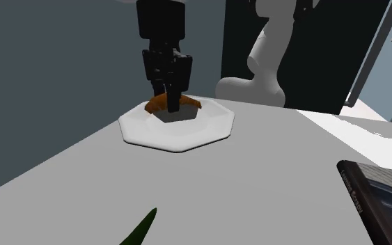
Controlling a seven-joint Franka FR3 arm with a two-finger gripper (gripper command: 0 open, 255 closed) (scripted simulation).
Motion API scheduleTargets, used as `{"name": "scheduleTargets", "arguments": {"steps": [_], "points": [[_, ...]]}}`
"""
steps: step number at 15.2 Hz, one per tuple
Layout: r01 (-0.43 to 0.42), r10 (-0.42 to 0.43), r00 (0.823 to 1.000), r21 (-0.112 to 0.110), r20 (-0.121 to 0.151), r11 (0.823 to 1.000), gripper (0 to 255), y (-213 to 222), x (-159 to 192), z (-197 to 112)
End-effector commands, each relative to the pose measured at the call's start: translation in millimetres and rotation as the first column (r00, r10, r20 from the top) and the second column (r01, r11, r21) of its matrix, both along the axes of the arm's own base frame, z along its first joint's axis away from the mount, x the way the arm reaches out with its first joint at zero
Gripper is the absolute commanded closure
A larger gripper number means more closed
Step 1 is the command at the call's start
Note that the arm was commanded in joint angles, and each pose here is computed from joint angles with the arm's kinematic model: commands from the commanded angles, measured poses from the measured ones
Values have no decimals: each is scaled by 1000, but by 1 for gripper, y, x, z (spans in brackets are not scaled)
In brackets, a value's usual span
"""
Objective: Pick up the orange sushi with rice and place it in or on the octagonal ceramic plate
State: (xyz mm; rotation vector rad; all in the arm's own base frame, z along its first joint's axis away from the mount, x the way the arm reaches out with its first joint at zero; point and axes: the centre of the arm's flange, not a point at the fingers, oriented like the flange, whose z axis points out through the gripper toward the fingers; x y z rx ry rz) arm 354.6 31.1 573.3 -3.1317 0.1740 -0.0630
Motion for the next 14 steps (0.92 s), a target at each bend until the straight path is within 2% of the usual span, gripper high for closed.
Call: {"name": "scheduleTargets", "arguments": {"steps": [1, 6, 10, 14], "points": [[0, 0, 1000, 0, -1, 1000, 0, 0, 0, 0], [0, 0, 1000, 0, -1, 1000, 0, 0, 0, 0], [0, 0, 1000, 0, -1, 1000, 0, 0, -2, 50], [0, 0, 1000, 0, -1, 1000, 0, 0, -2, 50]]}}
